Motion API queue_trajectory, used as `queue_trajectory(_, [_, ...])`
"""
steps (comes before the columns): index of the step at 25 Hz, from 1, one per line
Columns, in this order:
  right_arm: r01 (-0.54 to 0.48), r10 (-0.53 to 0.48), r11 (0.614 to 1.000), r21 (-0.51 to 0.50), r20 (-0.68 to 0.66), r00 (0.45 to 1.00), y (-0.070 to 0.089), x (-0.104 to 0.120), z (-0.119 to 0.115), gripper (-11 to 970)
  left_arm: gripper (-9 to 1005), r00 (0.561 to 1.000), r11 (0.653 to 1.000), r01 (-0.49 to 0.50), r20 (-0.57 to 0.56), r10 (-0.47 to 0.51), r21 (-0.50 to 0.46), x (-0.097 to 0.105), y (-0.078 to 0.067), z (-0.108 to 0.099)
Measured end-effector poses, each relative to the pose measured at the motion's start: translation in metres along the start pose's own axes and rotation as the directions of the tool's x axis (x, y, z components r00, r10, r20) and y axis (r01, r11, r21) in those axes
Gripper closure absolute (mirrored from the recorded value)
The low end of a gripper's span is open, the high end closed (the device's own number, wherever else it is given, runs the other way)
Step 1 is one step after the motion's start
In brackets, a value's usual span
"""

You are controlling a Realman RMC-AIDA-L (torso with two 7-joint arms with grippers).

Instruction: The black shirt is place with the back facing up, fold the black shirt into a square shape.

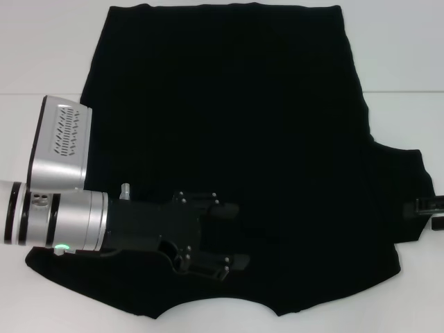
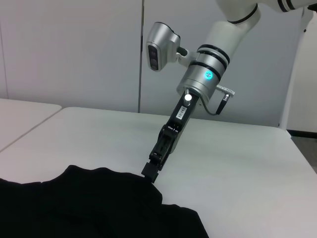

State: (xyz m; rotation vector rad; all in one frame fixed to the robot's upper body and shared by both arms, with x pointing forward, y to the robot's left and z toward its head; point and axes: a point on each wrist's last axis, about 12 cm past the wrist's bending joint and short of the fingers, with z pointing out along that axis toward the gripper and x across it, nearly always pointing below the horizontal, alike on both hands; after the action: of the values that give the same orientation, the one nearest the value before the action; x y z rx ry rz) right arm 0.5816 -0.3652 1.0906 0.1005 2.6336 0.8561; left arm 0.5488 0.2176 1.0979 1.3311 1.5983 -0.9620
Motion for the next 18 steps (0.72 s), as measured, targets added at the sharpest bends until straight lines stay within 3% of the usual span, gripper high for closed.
queue_trajectory(12, [0.014,-0.014,1.0,0.018,0.038,0.999,0.004,0.0,0.014,53,149,1.0,1.0,0.002,0.013,-0.002,-0.009,-0.001,0.001,0.0])
queue_trajectory(17, [0.015,-0.016,1.0,0.017,0.048,0.999,0.004,0.002,0.016,211,149,1.0,1.0,0.003,0.015,-0.003,-0.007,-0.001,0.0,-0.001])
queue_trajectory(18, [0.015,-0.016,1.0,0.018,0.051,0.999,0.003,0.002,0.015,290,149,1.0,1.0,0.003,0.015,-0.003,-0.007,-0.001,0.0,-0.001])
